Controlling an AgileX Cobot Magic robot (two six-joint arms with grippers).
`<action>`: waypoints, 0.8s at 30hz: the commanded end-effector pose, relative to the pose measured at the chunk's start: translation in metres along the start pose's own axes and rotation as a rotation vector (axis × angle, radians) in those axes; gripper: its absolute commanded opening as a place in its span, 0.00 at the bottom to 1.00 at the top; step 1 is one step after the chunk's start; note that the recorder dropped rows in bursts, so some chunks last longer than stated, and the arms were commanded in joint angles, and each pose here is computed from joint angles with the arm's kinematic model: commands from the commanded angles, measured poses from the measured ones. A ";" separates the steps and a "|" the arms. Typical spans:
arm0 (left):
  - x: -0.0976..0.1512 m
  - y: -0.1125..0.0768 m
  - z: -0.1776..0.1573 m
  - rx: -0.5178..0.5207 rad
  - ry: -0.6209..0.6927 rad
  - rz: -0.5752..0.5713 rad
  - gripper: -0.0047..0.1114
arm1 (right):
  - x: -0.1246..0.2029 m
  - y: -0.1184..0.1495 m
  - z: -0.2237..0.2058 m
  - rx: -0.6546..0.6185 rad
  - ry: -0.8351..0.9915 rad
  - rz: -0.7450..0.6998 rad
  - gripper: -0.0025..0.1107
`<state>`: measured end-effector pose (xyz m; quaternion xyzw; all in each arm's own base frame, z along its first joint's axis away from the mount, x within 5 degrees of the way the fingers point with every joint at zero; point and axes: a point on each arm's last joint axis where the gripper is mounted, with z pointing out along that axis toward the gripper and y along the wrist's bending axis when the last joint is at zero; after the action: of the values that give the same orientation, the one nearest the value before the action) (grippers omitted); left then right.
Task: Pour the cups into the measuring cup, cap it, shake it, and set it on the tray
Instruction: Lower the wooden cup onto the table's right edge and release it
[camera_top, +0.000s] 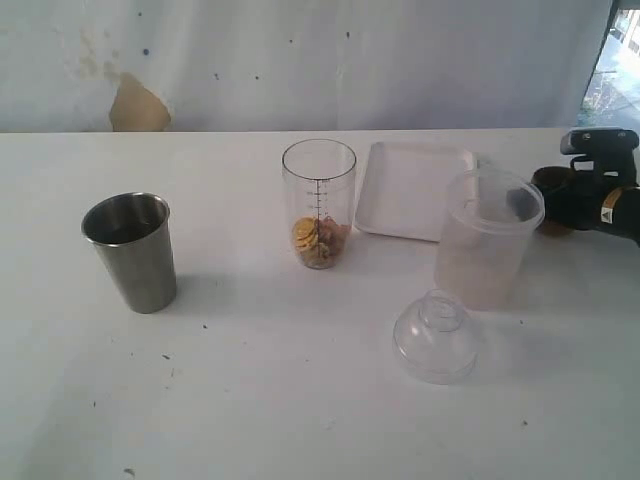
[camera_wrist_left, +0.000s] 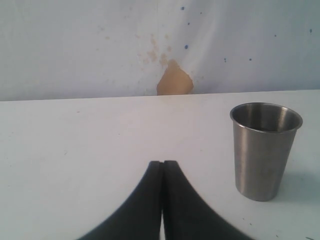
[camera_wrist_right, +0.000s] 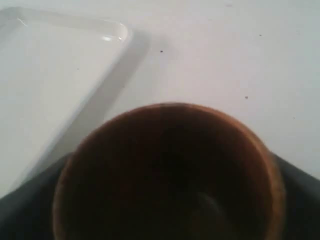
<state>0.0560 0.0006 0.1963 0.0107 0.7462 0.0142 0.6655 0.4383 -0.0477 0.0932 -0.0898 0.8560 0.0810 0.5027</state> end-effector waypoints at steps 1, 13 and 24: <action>0.001 0.000 0.000 0.005 -0.008 -0.004 0.04 | -0.001 -0.003 -0.001 0.011 0.002 0.000 0.95; 0.001 0.000 0.000 0.005 -0.008 -0.004 0.04 | -0.024 0.000 -0.012 0.001 -0.074 -0.020 0.95; 0.001 0.000 0.000 0.005 -0.008 -0.004 0.04 | -0.075 0.005 -0.046 0.029 -0.160 -0.057 0.95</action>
<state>0.0560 0.0006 0.1963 0.0107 0.7462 0.0142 0.6655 0.4370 -0.0476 0.1604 -0.0976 0.8214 0.0655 0.5581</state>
